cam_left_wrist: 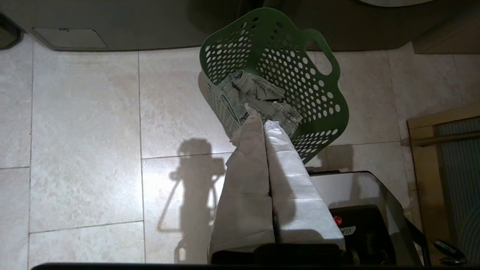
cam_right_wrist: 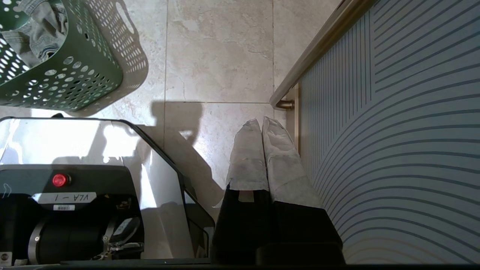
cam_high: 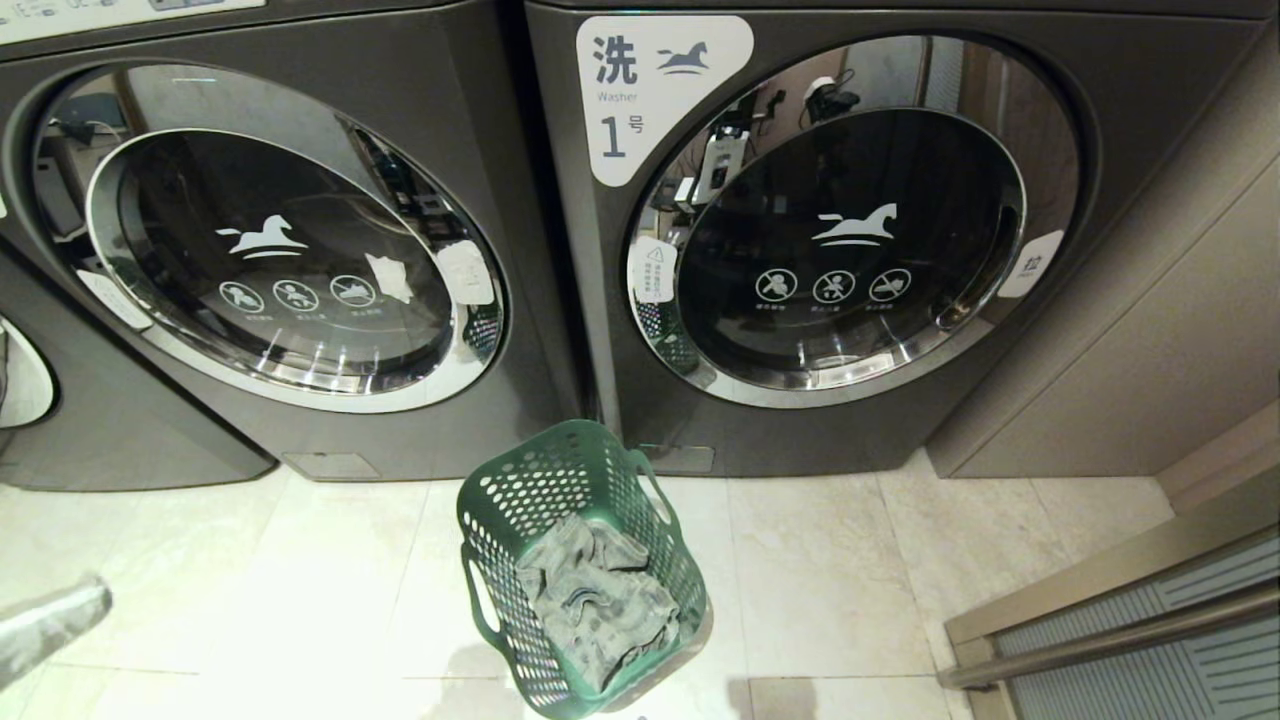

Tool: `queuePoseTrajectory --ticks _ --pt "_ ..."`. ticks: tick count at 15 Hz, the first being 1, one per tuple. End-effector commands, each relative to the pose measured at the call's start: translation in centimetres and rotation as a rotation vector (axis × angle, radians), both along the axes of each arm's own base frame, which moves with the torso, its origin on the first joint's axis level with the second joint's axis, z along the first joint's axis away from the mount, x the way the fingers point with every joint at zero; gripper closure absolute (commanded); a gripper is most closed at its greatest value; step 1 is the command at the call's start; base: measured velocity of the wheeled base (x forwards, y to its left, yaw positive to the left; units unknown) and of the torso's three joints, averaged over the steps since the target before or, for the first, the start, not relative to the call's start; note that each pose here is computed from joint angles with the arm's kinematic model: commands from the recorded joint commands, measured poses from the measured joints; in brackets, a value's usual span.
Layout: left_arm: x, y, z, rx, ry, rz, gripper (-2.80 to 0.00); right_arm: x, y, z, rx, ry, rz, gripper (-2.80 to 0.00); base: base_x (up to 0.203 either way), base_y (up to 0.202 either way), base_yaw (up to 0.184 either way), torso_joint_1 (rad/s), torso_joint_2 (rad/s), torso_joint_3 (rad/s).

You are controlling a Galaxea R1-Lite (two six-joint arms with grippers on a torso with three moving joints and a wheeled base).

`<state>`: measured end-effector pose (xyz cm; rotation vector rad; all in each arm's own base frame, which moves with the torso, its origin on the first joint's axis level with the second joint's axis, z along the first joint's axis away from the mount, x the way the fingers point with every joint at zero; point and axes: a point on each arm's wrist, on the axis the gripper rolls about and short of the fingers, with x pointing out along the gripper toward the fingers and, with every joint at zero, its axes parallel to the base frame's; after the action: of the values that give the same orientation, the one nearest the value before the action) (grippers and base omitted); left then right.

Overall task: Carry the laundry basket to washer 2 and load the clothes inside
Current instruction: Open the lid of the washing machine

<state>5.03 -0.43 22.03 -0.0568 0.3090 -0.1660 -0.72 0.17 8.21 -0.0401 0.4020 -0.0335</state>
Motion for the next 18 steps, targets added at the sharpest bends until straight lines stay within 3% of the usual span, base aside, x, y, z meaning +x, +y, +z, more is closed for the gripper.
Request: queuePoseTrajectory --ticks 1,3,8,10,14,18 --pt "0.8 0.0 -0.3 0.003 0.04 0.005 0.0 0.0 0.0 0.0 0.0 0.0 0.001 0.0 0.0 0.0 0.0 0.0 0.0 0.0" --pt "1.9 0.0 -0.6 0.007 0.092 0.012 0.0 0.0 0.0 0.0 0.0 0.0 0.001 0.0 0.0 0.0 0.0 0.0 0.0 0.0" --pt "9.0 0.1 -3.1 -0.023 0.348 0.102 0.0 0.0 0.0 0.0 0.0 0.0 0.001 0.0 0.0 0.0 0.0 0.0 0.0 0.0" --pt "13.2 0.2 -3.4 -0.018 0.357 0.113 0.0 0.0 0.0 0.0 0.0 0.0 0.001 0.0 0.0 0.0 0.0 0.0 0.0 0.0" --pt "21.5 0.6 -2.1 0.062 0.35 0.094 0.0 0.0 0.0 0.0 0.0 0.0 0.001 0.0 0.0 0.0 0.0 0.0 0.0 0.0" --pt "26.9 0.9 -3.3 0.23 0.381 0.121 0.0 0.0 0.0 0.0 0.0 0.0 0.001 0.0 0.0 0.0 0.0 0.0 0.0 0.0"
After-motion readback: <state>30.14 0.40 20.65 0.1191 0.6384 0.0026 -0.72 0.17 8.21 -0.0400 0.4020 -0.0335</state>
